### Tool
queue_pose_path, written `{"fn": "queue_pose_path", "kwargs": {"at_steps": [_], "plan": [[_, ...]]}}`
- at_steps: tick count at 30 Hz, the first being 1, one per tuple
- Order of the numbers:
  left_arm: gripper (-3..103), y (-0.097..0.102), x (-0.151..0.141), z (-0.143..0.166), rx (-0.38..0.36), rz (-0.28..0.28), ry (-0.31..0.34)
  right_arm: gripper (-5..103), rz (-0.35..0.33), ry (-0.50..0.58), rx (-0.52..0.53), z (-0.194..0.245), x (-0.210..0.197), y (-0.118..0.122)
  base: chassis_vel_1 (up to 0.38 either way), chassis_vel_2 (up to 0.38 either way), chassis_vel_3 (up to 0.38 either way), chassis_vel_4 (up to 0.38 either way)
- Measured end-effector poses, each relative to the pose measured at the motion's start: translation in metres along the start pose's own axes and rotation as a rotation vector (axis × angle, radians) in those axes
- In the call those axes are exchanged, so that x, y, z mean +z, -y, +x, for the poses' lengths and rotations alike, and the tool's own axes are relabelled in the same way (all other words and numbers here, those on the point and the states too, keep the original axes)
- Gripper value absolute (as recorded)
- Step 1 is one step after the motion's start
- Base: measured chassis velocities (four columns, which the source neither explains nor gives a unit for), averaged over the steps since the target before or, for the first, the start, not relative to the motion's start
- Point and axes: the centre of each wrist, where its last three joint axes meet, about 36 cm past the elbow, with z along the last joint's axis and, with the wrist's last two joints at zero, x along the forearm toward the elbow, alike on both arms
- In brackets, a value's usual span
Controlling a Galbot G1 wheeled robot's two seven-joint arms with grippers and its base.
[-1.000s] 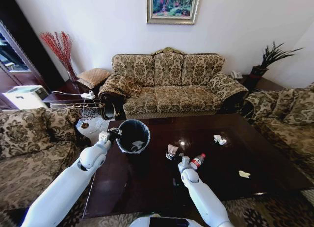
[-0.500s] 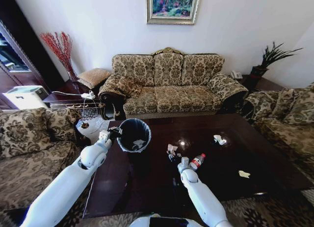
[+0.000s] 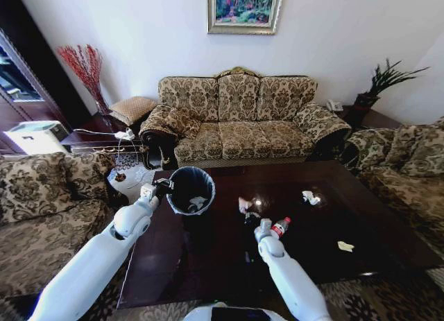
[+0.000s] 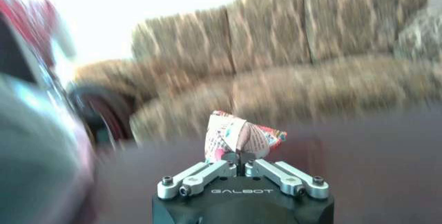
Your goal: Move to the front of the table and place the trash on the table into the trash bin.
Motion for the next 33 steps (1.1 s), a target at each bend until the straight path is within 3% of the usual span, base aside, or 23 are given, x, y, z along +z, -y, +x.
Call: {"fn": "queue_pose_path", "kwargs": {"at_steps": [2, 4, 5, 7, 8, 12, 18, 24, 29, 33], "plan": [[2, 0.0, 0.0, 0.0, 0.001, 0.0, 0.0, -1, -0.002, 0.008, -0.004, 0.002, -0.006, -0.001, 0.0, 0.0, 0.0, 0.0], [2, 0.001, -0.001, -0.001, 0.014, -0.004, 0.001, -1, -0.034, 0.111, -0.1, 0.028, -0.087, -0.025, 0.0, 0.0, 0.0, 0.0], [2, 0.001, -0.001, -0.001, 0.014, -0.004, 0.001, -1, -0.034, 0.111, -0.1, 0.028, -0.087, -0.025, 0.0, 0.0, 0.0, 0.0], [2, 0.004, -0.003, -0.004, 0.023, -0.005, 0.002, -1, -0.054, 0.17, -0.228, 0.052, -0.147, -0.051, 0.0, 0.0, 0.0, 0.0], [2, 0.004, -0.003, -0.004, 0.023, -0.005, 0.002, -1, -0.054, 0.17, -0.228, 0.052, -0.147, -0.051, 0.0, 0.0, 0.0, 0.0], [2, 0.012, -0.005, -0.004, 0.042, 0.002, -0.008, 0, -0.007, 0.162, -0.505, 0.078, -0.2, -0.094, 0.0, 0.0, 0.0, 0.0], [2, 0.017, -0.005, 0.0, 0.052, 0.018, -0.022, 0, 0.026, 0.065, -0.676, 0.082, -0.183, -0.136, 0.0, 0.0, 0.0, 0.0], [2, 0.016, -0.005, 0.003, 0.051, 0.017, -0.024, -2, 0.076, -0.006, -0.688, 0.076, -0.159, -0.146, 0.0, 0.0, 0.0, 0.0], [2, 0.016, -0.005, 0.003, 0.05, 0.017, -0.024, 4, 0.096, -0.014, -0.683, 0.071, -0.157, -0.148, 0.0, 0.0, 0.0, 0.0], [2, 0.016, -0.004, 0.003, 0.05, 0.02, -0.023, 15, 0.102, -0.016, -0.677, 0.071, -0.157, -0.147, 0.0, 0.0, 0.0, 0.0]]}}
